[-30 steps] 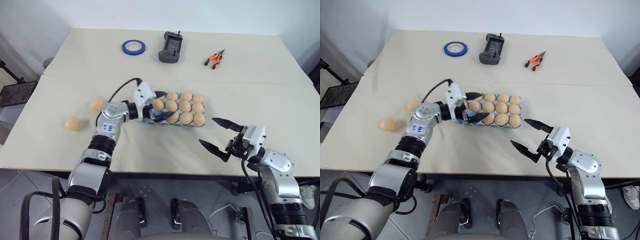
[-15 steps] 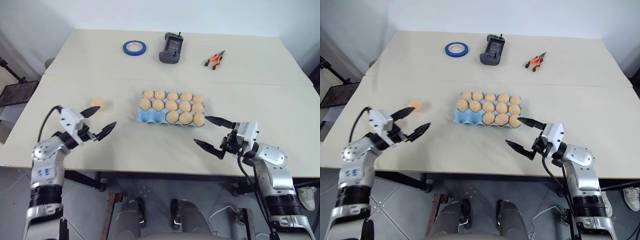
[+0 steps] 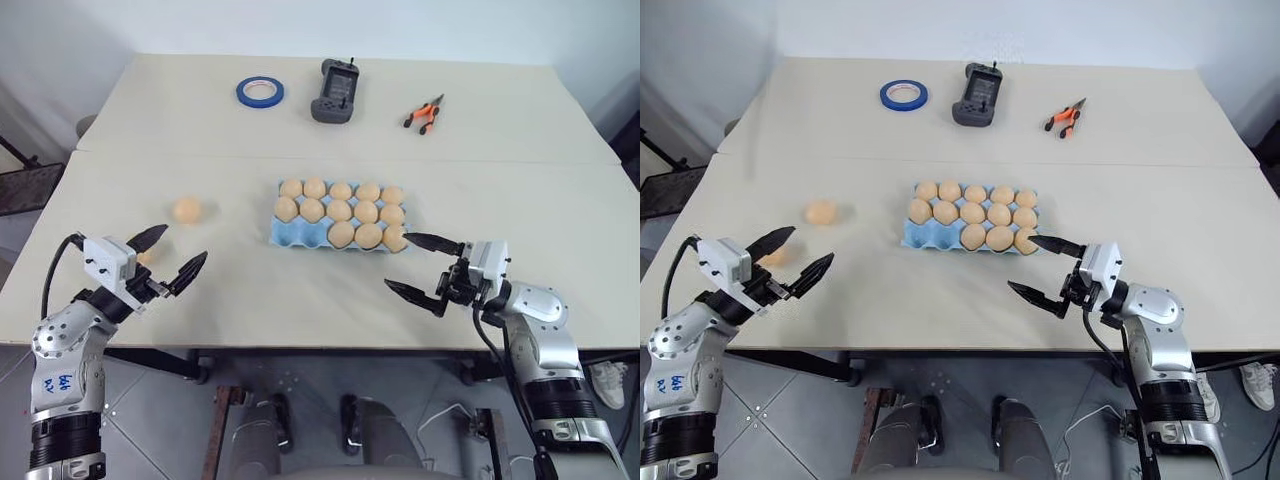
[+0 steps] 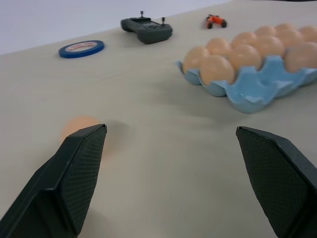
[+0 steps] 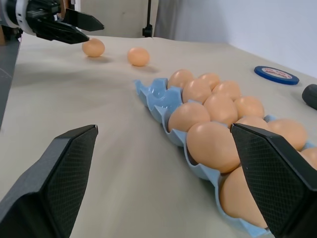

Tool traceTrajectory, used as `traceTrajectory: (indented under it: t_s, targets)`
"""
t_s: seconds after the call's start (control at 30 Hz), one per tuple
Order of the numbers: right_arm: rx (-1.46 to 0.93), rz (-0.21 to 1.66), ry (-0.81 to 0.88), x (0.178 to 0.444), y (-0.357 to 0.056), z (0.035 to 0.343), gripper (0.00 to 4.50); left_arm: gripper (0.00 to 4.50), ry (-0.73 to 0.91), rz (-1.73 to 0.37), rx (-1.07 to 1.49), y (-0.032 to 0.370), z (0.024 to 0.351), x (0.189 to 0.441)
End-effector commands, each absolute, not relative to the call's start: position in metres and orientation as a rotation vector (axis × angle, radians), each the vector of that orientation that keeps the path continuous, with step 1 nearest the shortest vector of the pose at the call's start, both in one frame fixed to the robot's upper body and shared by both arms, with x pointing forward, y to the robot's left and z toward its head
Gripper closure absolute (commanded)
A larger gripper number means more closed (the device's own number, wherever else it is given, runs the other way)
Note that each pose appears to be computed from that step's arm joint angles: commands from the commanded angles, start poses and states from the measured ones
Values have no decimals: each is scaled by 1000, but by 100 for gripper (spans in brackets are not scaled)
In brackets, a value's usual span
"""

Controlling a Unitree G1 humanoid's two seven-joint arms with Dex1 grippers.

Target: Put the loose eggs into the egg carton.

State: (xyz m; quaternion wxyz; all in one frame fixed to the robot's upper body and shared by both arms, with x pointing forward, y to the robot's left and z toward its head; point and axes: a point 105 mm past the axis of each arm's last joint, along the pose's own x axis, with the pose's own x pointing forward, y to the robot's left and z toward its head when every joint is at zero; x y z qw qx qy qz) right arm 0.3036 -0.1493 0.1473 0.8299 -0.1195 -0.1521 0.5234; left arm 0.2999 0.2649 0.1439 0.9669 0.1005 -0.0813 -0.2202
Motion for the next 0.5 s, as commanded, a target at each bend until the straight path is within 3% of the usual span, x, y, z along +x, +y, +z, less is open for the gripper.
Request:
traceTrajectory:
  t_s: [0.03,0.27,0.5]
  targets:
    - [-254,1122,-356,304,-148,153,0,7,-195,-265,204,293,150,283]
    - [-247,1140,-353,305,-145,152,0,7,-187,8,203,333,144,267]
    - [-250,1142,-355,305,-144,153,0,7,-88,-10,146,330,125,292]
